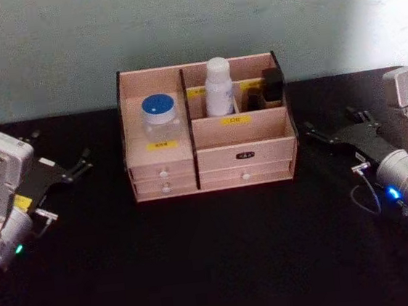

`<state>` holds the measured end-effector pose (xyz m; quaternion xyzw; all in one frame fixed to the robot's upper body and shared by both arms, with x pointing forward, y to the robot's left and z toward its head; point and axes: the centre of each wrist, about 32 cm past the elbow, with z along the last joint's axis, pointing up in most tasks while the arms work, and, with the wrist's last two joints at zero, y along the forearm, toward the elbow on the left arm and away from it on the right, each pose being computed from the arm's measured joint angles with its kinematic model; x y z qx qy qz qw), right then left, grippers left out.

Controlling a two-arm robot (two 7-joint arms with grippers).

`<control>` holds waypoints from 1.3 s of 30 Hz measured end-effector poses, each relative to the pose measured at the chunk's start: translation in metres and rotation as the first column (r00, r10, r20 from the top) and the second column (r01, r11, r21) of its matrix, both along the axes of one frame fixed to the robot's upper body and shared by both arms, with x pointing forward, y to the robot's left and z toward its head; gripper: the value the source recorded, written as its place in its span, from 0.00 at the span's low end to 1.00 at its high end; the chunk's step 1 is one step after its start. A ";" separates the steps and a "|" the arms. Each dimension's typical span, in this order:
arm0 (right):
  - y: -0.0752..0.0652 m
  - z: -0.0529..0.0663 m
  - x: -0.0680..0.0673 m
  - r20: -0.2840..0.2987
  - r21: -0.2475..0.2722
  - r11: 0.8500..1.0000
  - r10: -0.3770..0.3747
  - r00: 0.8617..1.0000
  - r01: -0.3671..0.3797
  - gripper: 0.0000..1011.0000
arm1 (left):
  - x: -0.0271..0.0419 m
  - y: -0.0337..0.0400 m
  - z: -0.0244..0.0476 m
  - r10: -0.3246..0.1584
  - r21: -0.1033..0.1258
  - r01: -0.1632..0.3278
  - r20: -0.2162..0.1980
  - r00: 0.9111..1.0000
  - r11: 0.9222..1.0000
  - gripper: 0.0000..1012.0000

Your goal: Pick up the facial cleanser and watermelon frost from the table and place them into the tiered storage box.

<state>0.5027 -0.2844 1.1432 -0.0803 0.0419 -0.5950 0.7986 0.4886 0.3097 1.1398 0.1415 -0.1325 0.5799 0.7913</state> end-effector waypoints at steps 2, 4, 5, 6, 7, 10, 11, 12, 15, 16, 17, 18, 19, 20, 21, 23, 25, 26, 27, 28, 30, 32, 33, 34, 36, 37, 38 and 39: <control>0.000 0.000 0.000 0.000 0.000 1.000 0.000 1.000 0.000 0.99 | 0.0000 0.0000 0.0000 0.000 0.000 0.000 0.000 1.000 1.000 0.99; 0.000 0.000 0.000 0.000 0.000 1.000 0.000 1.000 0.000 0.99 | 0.0000 0.0000 0.0000 0.000 0.000 0.000 0.000 1.000 1.000 0.99; 0.000 0.000 0.000 0.001 0.000 1.000 0.000 1.000 0.000 0.99 | 0.0000 0.0000 0.0000 0.000 0.000 0.000 0.000 1.000 1.000 0.99; 0.000 0.000 0.000 0.001 0.000 1.000 0.000 1.000 0.000 0.99 | 0.0000 0.0000 0.0000 0.000 0.000 0.000 0.000 1.000 1.000 0.99; 0.000 0.000 0.000 0.001 0.000 1.000 0.000 1.000 0.000 0.99 | 0.0000 0.0000 0.0000 0.000 0.000 0.000 0.000 1.000 1.000 0.99; 0.000 0.000 0.000 0.001 0.000 1.000 0.000 1.000 0.000 0.99 | 0.0000 0.0000 0.0000 0.000 0.000 0.000 0.000 1.000 1.000 0.99; 0.000 0.000 0.000 0.001 0.000 1.000 0.000 1.000 0.000 0.99 | 0.0000 0.0000 0.0000 0.000 0.000 0.000 0.000 1.000 1.000 0.99; 0.000 0.000 0.000 0.001 0.000 1.000 0.000 1.000 0.000 0.99 | 0.0000 0.0000 0.0000 0.000 0.000 0.000 0.000 1.000 1.000 0.99; 0.000 0.000 0.000 0.001 0.000 1.000 0.001 1.000 -0.001 0.99 | 0.0000 0.0000 0.0000 0.000 0.000 0.000 0.000 1.000 1.000 0.99; 0.000 0.000 0.000 0.001 0.000 1.000 0.001 1.000 -0.001 0.99 | 0.0000 0.0000 0.0000 0.000 0.000 0.000 0.000 1.000 1.000 0.99; 0.000 0.000 0.000 0.001 0.000 1.000 0.001 1.000 -0.001 0.99 | 0.0000 0.0000 0.0000 0.000 0.000 0.000 0.000 1.000 1.000 0.99; -0.001 0.000 0.000 0.001 0.000 1.000 0.001 1.000 -0.001 0.99 | 0.0000 0.0000 0.0000 0.000 0.000 0.000 0.000 1.000 1.000 0.99; -0.001 0.000 0.000 0.001 0.001 1.000 0.001 1.000 -0.001 0.99 | 0.0000 0.0000 0.0000 0.000 0.000 0.000 0.000 1.000 1.000 0.99; -0.001 0.000 0.000 0.002 0.001 1.000 0.001 1.000 -0.001 0.99 | 0.0000 0.0000 0.0000 0.000 0.000 0.000 0.000 1.000 1.000 0.99; -0.001 0.000 0.000 0.002 0.001 1.000 0.001 1.000 -0.001 0.99 | 0.0000 0.0000 0.0000 0.000 0.000 0.000 0.000 1.000 1.000 0.99; -0.001 0.000 0.000 0.002 0.001 1.000 0.001 1.000 -0.001 0.99 | 0.0000 0.0000 0.0000 0.000 0.000 0.000 0.000 1.000 1.000 0.99; -0.001 0.000 0.000 0.003 0.001 1.000 0.002 1.000 -0.002 0.99 | 0.0000 0.0000 0.0000 0.000 0.000 0.000 0.000 1.000 1.000 0.99; -0.001 0.000 0.000 0.003 0.001 1.000 0.002 1.000 -0.002 0.99 | 0.0000 0.0000 0.0000 0.000 0.000 0.000 0.000 1.000 1.000 0.99; -0.001 0.000 0.000 0.003 0.001 1.000 0.002 1.000 -0.002 0.99 | 0.0000 0.0000 0.0000 0.000 0.000 0.000 0.000 1.000 1.000 0.99; -0.001 0.000 0.000 0.003 0.001 1.000 0.002 1.000 -0.002 0.99 | 0.0000 0.0000 0.0000 0.000 0.000 0.000 0.000 1.000 1.000 0.99; -0.001 0.000 0.000 0.003 0.001 1.000 0.002 1.000 -0.002 0.99 | 0.0000 0.0000 0.0000 0.000 0.000 0.000 0.000 1.000 1.000 0.99; -0.001 0.000 0.000 0.003 0.001 1.000 0.002 1.000 -0.002 0.99 | 0.0000 0.0000 0.0000 0.000 0.000 0.000 0.000 1.000 1.000 0.99; -0.001 0.000 0.000 0.003 0.002 1.000 0.002 1.000 -0.002 0.99 | 0.0000 0.0000 0.0000 0.000 0.000 0.000 0.000 1.000 1.000 0.99; -0.001 0.000 0.000 0.003 0.002 1.000 0.002 1.000 -0.002 0.99 | 0.0000 0.0000 0.0000 0.000 0.000 0.000 0.000 1.000 1.000 0.99; -0.001 0.000 0.000 0.003 0.002 1.000 0.002 1.000 -0.002 0.99 | 0.0000 0.0000 0.0000 0.000 0.000 0.000 0.000 1.000 1.000 0.99; -0.001 0.000 0.000 0.003 0.002 1.000 0.002 1.000 -0.002 0.99 | 0.0000 0.0000 0.0000 0.000 0.000 0.000 0.000 1.000 1.000 0.99; -0.001 0.000 0.000 0.003 0.002 1.000 0.002 1.000 -0.002 0.99 | 0.0000 0.0000 0.0000 0.000 0.000 0.000 0.000 1.000 1.000 0.99; -0.001 0.000 0.000 0.003 0.002 1.000 0.002 1.000 -0.002 0.99 | 0.0000 0.0000 0.0000 0.000 0.000 0.000 0.000 1.000 1.000 0.99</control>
